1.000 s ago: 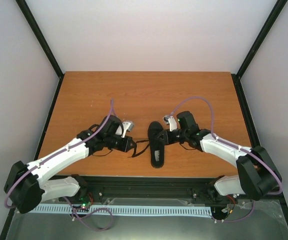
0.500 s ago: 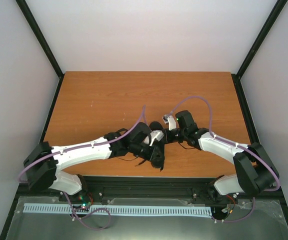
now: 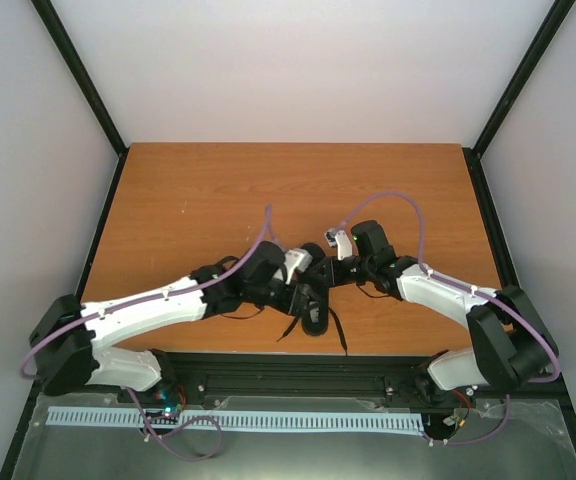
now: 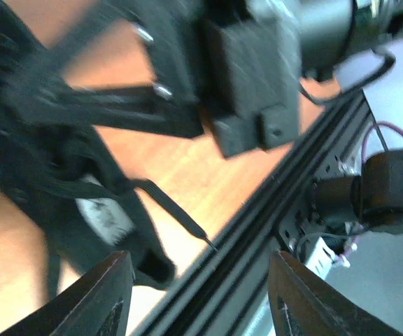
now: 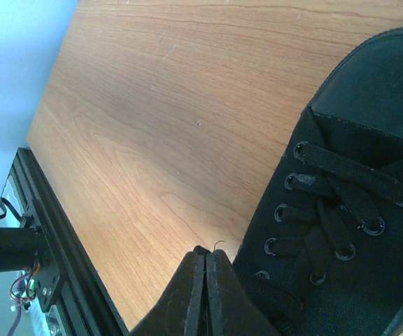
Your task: Tie the shoes
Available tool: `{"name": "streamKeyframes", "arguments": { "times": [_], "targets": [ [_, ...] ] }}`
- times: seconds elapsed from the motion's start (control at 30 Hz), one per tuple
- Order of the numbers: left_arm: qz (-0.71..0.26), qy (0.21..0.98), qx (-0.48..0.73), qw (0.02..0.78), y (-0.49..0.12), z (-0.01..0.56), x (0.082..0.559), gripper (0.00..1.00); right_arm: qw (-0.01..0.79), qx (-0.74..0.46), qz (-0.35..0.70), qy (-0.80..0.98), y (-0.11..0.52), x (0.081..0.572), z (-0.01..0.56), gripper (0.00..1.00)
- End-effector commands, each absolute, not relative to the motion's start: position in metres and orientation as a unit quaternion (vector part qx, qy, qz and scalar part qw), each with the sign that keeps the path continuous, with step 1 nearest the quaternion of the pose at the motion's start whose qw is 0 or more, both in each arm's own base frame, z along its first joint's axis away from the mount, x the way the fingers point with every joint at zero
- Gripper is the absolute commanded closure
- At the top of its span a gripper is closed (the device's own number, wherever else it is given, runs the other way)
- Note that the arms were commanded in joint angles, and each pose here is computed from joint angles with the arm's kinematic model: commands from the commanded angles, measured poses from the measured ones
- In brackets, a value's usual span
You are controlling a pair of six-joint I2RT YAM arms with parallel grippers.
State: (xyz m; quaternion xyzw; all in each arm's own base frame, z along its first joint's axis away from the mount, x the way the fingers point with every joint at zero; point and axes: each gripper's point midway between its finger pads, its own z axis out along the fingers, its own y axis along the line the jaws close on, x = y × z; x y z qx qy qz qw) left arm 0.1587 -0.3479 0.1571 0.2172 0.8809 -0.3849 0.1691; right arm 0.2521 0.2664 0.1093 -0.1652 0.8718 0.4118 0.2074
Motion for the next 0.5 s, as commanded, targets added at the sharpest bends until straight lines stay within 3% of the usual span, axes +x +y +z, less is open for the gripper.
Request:
{"name": "streamKeyframes", "arguments": {
  "times": [0.0,0.2,0.47],
  "targets": [
    [-0.365,0.875,0.209,0.240,-0.313,0.160,0.192,0.45,0.228,-0.192,0.434,0.850,0.272,0.245,0.123,0.97],
    [-0.415,0.825,0.250,0.292,-0.314,0.170,0.213,0.51,0.236,-0.218,0.473,0.820,0.274,0.227,0.133,0.97],
    [-0.447,0.797,0.300,0.273,-0.326,0.165,0.217,0.60,0.260,-0.233,0.475,0.808,0.270,0.220,0.145,0.97]
  ]
}}
